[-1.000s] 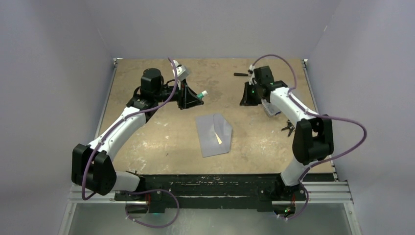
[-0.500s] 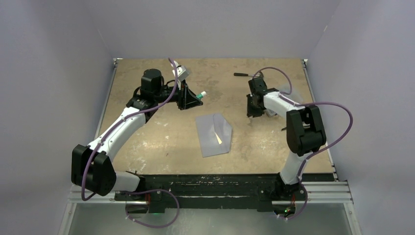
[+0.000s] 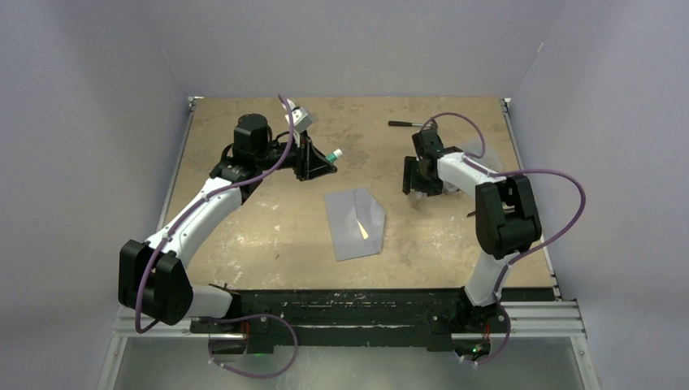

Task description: Place the letter into the envelope and seal it

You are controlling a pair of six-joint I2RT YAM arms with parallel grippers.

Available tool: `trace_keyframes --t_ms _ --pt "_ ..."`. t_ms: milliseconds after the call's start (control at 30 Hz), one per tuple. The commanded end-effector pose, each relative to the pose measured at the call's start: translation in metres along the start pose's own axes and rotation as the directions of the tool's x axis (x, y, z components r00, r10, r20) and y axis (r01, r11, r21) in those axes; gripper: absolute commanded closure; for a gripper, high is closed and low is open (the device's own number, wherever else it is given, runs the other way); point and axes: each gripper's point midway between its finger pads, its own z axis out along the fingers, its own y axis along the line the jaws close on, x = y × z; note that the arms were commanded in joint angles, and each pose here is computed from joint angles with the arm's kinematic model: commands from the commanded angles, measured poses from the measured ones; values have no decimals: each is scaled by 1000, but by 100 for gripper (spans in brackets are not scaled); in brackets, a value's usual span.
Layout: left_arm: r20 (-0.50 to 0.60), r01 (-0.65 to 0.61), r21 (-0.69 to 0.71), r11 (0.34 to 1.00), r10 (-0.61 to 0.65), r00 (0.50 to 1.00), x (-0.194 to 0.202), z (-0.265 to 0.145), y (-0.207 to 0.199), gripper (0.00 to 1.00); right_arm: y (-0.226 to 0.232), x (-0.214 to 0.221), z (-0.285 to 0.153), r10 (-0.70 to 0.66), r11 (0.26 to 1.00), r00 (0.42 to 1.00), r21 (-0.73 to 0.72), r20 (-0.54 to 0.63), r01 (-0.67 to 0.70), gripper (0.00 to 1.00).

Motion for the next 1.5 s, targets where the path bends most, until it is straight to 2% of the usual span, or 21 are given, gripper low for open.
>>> trace_keyframes --t_ms 0,100,167,233,300,367,433,567,700,833,933,1133,1367,1467 --pt "122 -29 -23 999 32 992 -42 -5 -9 100 8 -58 -67 77 996 977 -51 200 -68 30" --pt "218 26 -25 999 -20 976 -62 -4 -15 100 28 -89 -127 119 975 935 -216 335 -47 25" --pt "297 40 -11 999 -35 954 -80 -2 -24 100 65 -109 -192 185 883 871 -466 456 57 22" --pt "347 67 -5 998 -61 936 -92 3 -31 100 98 -112 -256 281 716 813 -676 509 176 19" --pt "375 93 2 996 -87 923 -101 9 -39 100 118 -108 -318 400 519 762 -811 509 269 17" --pt "387 113 8 994 -108 916 -105 16 -45 100 128 -101 -369 491 352 724 -870 485 345 16" --pt "392 126 24 992 -125 911 -108 22 -52 100 137 -95 -401 524 260 710 -882 470 393 15" --pt "422 174 63 983 -184 888 -116 29 -62 100 148 -91 -427 514 212 708 -872 483 441 13" --pt "451 166 110 980 -198 870 -124 30 -72 100 155 -92 -422 491 234 733 -881 472 411 12" --pt "450 153 138 978 -200 870 -125 33 -79 100 165 -89 -419 482 216 756 -896 443 388 14" --pt "444 144 153 978 -199 874 -124 35 -82 100 172 -88 -418 480 193 769 -906 423 378 21" --pt "436 129 162 978 -188 880 -126 37 -87 100 176 -91 -419 488 161 784 -922 384 351 48" --pt "437 121 161 980 -181 881 -127 39 -87 100 181 -88 -415 458 163 803 -924 382 347 53" --pt "430 120 158 980 -178 885 -125 39 -87 100 181 -89 -412 455 174 804 -924 381 340 64"
